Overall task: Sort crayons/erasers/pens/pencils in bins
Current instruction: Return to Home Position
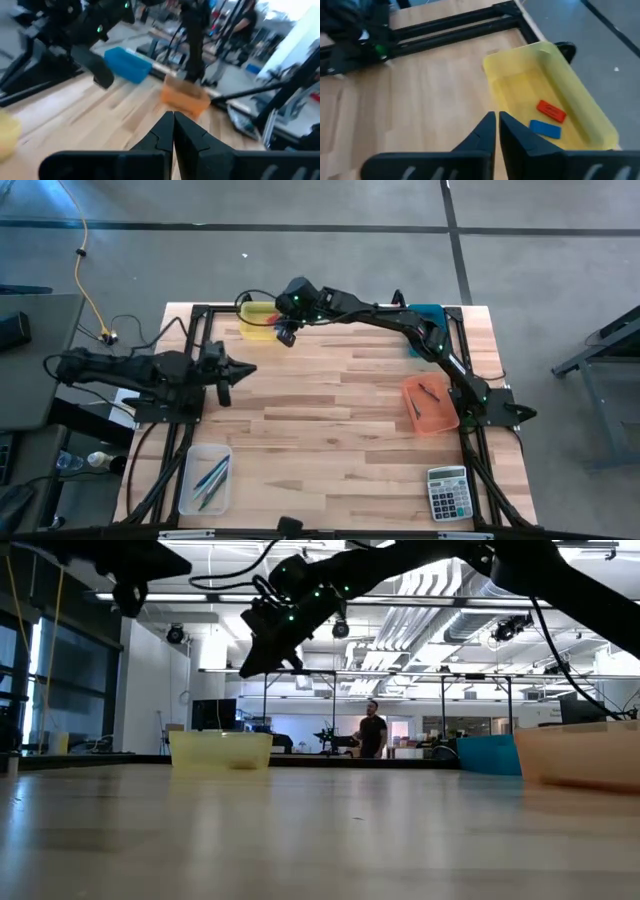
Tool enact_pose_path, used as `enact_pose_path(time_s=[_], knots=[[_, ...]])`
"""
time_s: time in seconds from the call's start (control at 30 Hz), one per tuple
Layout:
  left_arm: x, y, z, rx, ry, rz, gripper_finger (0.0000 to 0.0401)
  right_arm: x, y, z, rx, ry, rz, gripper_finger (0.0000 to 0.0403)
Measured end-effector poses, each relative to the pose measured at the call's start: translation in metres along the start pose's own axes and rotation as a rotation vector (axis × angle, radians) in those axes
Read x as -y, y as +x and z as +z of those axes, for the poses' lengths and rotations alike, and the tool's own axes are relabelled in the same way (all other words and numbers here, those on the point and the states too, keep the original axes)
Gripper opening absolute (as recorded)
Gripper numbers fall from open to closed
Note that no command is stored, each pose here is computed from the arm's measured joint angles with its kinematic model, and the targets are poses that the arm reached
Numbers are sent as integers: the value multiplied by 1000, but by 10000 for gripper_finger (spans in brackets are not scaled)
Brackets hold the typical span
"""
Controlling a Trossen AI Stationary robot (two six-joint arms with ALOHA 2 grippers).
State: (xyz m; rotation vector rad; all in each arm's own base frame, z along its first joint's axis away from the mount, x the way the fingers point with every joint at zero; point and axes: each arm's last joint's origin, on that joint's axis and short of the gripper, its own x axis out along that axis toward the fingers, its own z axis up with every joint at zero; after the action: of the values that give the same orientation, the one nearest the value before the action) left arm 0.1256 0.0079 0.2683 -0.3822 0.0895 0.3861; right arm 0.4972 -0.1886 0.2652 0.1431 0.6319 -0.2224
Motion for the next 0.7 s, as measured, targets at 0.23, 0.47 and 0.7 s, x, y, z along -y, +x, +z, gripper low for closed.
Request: enact_pose_path(time_s=[0.23,0.47,0.7], knots=[[-16,9,-3,114,-8,-36,0,-31,-3,3,4,-57,82,3],[-27,2,5,156,29,-49,0,-63,13,-4,109,-50,49,0],[-33,-6,5,138,49,-66,0,-68,31,-47,181,37,54,0]])
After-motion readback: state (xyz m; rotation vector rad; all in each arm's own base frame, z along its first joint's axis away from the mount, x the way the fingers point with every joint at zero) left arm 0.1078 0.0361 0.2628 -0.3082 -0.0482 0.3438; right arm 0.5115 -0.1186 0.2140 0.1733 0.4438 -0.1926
